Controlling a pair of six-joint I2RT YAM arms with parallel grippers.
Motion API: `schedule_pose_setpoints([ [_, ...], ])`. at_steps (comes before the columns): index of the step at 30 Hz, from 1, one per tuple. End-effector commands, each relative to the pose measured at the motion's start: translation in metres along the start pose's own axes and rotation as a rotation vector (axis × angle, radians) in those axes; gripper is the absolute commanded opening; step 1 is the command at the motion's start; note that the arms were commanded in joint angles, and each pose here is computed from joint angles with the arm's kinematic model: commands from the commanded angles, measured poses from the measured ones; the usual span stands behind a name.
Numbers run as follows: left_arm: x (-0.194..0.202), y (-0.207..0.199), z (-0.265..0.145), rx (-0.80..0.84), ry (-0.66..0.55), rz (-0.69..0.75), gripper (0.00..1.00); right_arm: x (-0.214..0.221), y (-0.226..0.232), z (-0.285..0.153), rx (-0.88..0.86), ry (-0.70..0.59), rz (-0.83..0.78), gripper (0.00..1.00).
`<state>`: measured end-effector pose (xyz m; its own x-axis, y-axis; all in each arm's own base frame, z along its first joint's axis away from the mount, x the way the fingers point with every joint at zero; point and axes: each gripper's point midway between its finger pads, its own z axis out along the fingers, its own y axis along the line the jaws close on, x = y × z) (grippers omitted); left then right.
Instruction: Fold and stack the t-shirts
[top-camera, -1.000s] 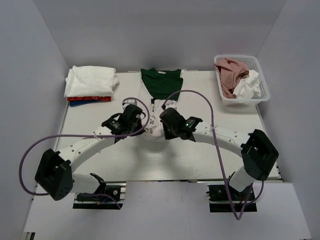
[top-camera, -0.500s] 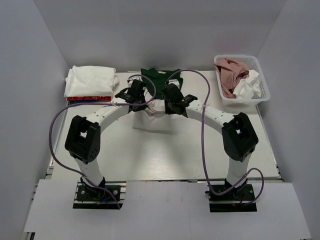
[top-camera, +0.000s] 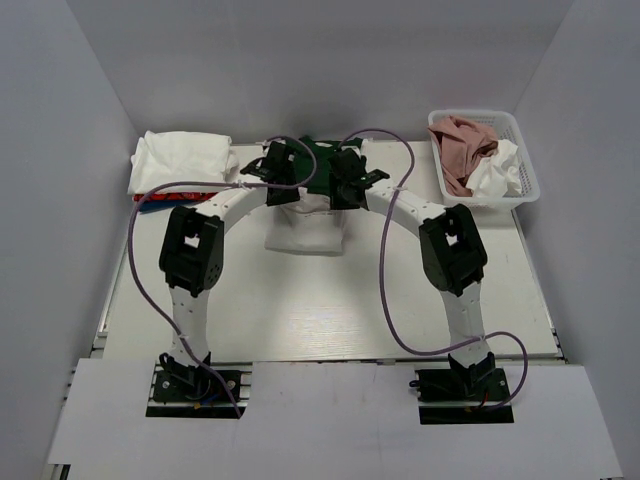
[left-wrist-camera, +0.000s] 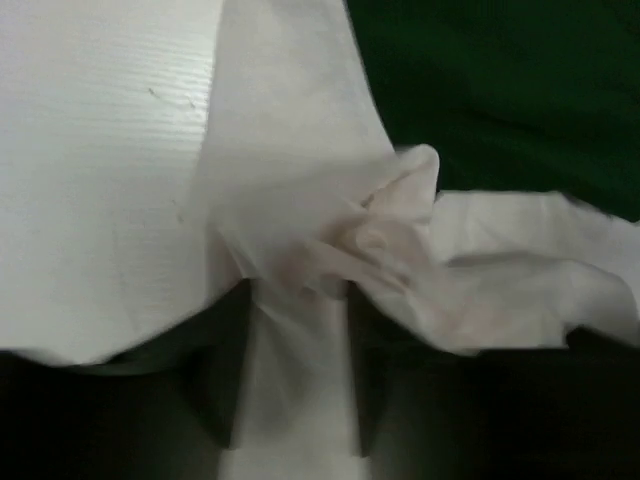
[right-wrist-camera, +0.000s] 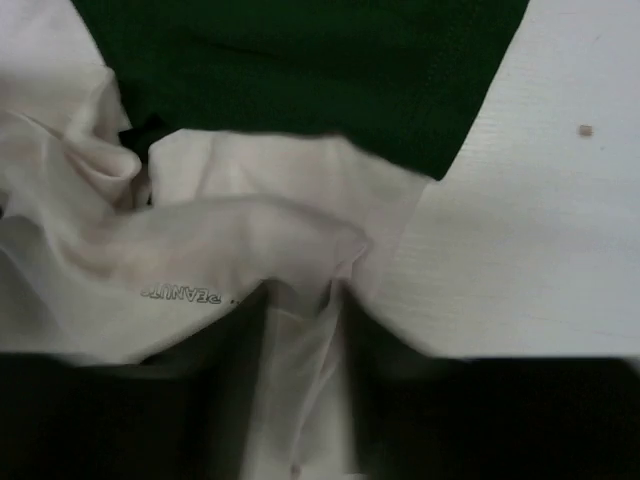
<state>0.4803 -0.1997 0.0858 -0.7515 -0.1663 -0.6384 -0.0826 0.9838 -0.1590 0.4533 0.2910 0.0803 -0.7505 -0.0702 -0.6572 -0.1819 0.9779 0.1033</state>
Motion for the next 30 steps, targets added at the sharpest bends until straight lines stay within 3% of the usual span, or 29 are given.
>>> schedule_pose_setpoints([
  [1,-0.030,0.007,0.000,0.011,0.006,-0.029,0.61,-0.034,0.008,-0.001,-0.056,-0.054,0.007,0.73],
  [2,-0.031,0.009,0.001,0.023,0.024,-0.038,0.71,-0.033,0.008,-0.001,-0.062,-0.049,-0.001,0.90],
  [3,-0.033,0.007,-0.003,0.038,0.022,-0.030,0.80,-0.037,0.009,-0.006,-0.069,-0.061,0.002,0.90],
  [4,-0.033,0.005,-0.006,0.053,0.019,-0.032,0.98,-0.039,0.011,-0.008,-0.080,-0.069,-0.011,0.90],
  [6,-0.038,0.009,-0.021,0.076,-0.017,-0.027,1.00,-0.046,0.018,-0.021,-0.127,-0.102,-0.016,0.90],
  [13,-0.001,0.039,-0.060,0.055,-0.002,-0.053,1.00,-0.011,0.044,-0.045,-0.331,-0.029,0.008,0.90],
  [14,0.004,0.041,-0.062,0.055,0.000,-0.053,1.00,0.014,0.036,-0.043,-0.315,0.023,0.035,0.90],
  [17,0.049,0.073,-0.058,-0.024,0.086,-0.097,1.00,0.032,0.032,-0.053,-0.331,0.029,0.128,0.90],
  [19,0.057,0.077,-0.058,-0.006,0.093,-0.108,0.97,0.064,0.021,-0.056,-0.318,0.085,0.210,0.90],
  [22,0.077,0.076,-0.047,0.032,0.142,-0.128,0.94,0.073,0.028,-0.058,-0.369,0.090,0.282,0.90],
  [30,0.100,0.066,-0.032,0.146,0.233,-0.161,0.61,0.100,0.033,-0.044,-0.394,0.154,0.347,0.90],
])
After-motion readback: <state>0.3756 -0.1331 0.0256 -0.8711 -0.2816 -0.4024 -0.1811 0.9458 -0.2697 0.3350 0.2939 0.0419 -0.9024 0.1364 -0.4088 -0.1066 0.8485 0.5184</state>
